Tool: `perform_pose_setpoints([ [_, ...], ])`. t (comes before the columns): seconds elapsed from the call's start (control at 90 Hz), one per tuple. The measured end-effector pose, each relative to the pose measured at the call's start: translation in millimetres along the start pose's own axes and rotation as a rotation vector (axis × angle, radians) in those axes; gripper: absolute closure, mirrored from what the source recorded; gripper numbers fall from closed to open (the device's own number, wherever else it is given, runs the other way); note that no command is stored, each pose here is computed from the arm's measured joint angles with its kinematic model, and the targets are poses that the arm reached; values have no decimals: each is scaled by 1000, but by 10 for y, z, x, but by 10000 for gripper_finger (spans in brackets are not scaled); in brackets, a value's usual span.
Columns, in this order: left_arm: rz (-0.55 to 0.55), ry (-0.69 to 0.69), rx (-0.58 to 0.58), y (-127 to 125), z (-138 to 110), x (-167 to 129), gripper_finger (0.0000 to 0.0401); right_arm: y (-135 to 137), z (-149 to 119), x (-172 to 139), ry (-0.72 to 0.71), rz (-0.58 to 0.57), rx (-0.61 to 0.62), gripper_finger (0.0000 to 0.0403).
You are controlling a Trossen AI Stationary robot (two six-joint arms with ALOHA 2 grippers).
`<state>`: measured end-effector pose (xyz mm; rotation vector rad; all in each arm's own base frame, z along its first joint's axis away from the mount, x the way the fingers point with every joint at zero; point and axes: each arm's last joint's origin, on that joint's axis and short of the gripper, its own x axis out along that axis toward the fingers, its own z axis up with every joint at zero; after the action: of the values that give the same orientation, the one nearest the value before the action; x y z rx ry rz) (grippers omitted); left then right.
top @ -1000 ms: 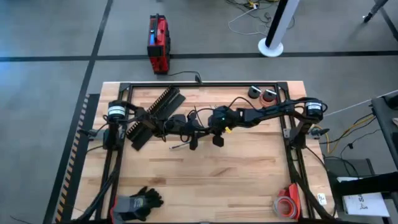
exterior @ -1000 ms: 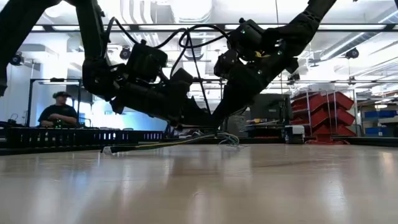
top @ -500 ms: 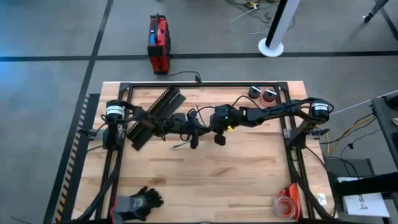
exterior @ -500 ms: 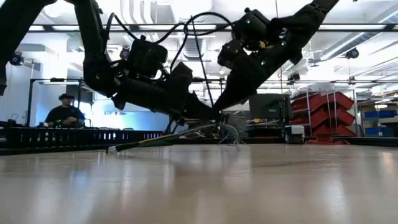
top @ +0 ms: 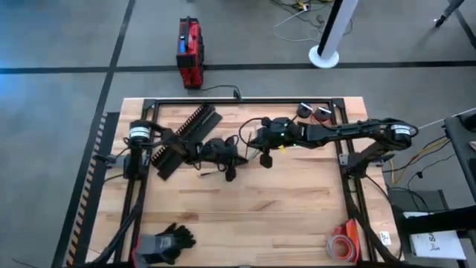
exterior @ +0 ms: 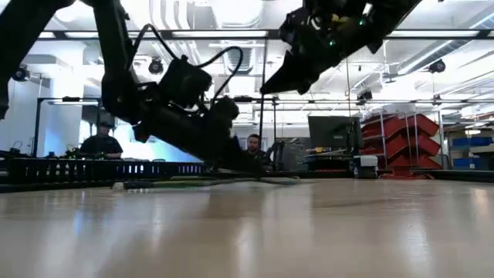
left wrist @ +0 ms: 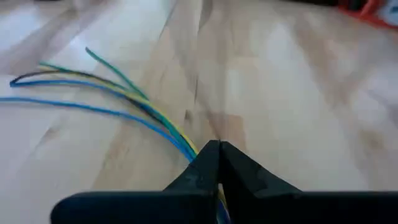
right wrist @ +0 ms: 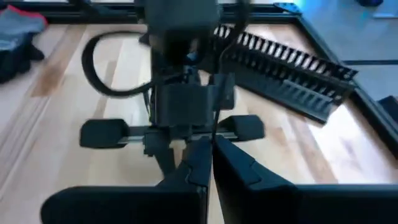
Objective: Ziptie cables
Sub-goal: Wrap the cable wires together using a black zip tie
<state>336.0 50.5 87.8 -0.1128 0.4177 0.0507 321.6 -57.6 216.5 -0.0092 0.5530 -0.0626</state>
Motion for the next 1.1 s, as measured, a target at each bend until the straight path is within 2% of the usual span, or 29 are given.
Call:
perform_pose_setpoints([
  [0.178, 3, -2, 0, 2, 3, 1, 399, 6, -24, -38, 39, 5, 4, 402],
  [0.3, 3, -3, -1, 2, 6, 3, 400, 34, -181, -11, 109, 20, 20, 395],
  [0.544, 4, -9, -2, 2, 12, 3, 401, 95, -419, 102, 170, 35, 80, 320],
  [0.744, 4, -10, -7, 1, 14, 3, 401, 103, -600, 354, 187, 37, 132, 274],
  [0.9, 3, -11, -9, -4, 16, 3, 401, 108, -713, 541, 169, 51, 147, 270],
  [1.1, 3, -12, -7, -4, 18, 2, 401, 105, -741, 666, 161, 65, 144, 290],
])
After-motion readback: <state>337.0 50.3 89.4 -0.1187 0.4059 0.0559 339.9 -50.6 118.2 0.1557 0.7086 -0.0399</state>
